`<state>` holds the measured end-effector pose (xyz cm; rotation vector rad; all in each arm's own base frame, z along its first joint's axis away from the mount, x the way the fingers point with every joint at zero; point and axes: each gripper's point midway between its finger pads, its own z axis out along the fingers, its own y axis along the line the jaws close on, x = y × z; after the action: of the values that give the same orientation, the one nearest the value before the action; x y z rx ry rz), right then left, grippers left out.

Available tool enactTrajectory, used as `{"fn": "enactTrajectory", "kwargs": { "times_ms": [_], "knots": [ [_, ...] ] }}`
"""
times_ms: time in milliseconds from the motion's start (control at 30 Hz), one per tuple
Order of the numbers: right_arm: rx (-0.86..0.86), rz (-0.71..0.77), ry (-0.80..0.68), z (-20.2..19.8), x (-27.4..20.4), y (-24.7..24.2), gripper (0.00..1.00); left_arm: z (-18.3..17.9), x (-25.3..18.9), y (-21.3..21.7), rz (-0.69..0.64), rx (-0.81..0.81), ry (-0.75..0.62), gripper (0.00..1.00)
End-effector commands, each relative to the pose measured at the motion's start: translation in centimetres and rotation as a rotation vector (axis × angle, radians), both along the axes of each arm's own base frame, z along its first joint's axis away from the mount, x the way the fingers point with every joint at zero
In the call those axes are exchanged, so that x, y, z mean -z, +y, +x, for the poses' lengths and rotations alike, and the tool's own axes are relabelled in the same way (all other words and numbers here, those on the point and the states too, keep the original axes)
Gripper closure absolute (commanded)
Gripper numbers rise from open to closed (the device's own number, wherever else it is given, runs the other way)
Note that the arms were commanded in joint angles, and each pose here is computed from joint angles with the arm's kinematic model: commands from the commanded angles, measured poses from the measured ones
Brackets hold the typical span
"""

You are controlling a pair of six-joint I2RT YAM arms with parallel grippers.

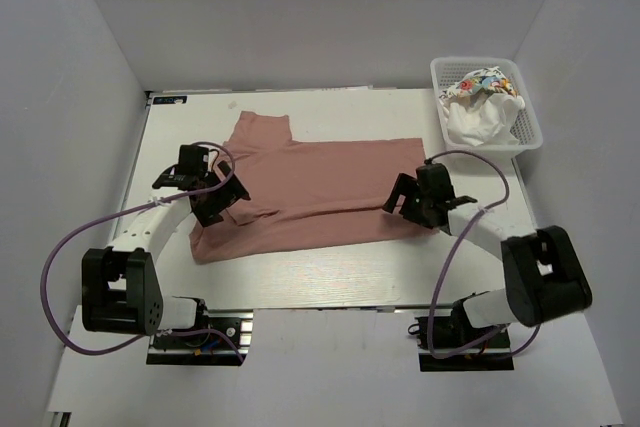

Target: Fold and stack the t-shirts

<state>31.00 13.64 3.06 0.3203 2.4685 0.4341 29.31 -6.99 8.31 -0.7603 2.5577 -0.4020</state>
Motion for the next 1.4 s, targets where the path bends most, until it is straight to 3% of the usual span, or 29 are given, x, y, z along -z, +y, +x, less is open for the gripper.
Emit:
{"fn": "enactTrajectory", "kwargs": {
  "times_ms": [0,167,367,467,500,600,667,700,800,933,1367],
  "knots": [
    [0.097,-0.072,0.25,-7.3,3.3,-3.0,0.1,-0.1,-1.2,-1.2,-0.032,0.074,-0.047,0.0],
    [0.09,-0.048,0.057,-5.2,-2.3,-3.1,0.1,0.0,0.4,-2.0,-0.04,0.098,-0.022,0.0],
    [0.039,-0.016,-0.06,-3.4,-6.4,-2.2,0.1,0.1,2.2,-2.8,-0.035,0.114,0.017,0.0],
    [0.033,-0.007,-0.092,-3.1,-7.3,-2.0,0.1,0.2,2.9,-3.0,-0.031,0.108,0.034,0.09],
    [0.045,-0.017,-0.094,-3.0,-7.2,-2.3,0.1,0.3,3.0,-3.1,-0.036,0.1,0.036,0.17],
    [0.068,-0.044,-0.097,-2.8,-7.3,-3.0,0.1,0.3,3.6,-3.4,-0.034,0.11,0.05,0.29],
    [0.083,-0.065,-0.085,-2.9,-6.9,-3.4,0.1,0.2,4.5,-3.2,-0.022,0.105,0.076,0.44],
    [0.089,-0.071,-0.083,-2.9,-6.9,-3.6,0.1,-0.1,4.9,-3.0,-0.01,0.1,0.093,0.58],
    [0.094,-0.08,-0.083,-2.8,-7.0,-3.7,0.1,0.0,5.1,-2.8,0.015,0.097,0.103,0.72],
    [0.095,-0.089,-0.089,-2.8,-7.2,-4.0,0.1,0.4,4.9,-2.7,0.026,0.091,0.101,1.0],
    [0.081,-0.087,-0.128,-2.8,-8.2,-4.0,0.1,4.6,1.4,-4.2,0.001,0.154,-0.051,1.0]
  ]
}}
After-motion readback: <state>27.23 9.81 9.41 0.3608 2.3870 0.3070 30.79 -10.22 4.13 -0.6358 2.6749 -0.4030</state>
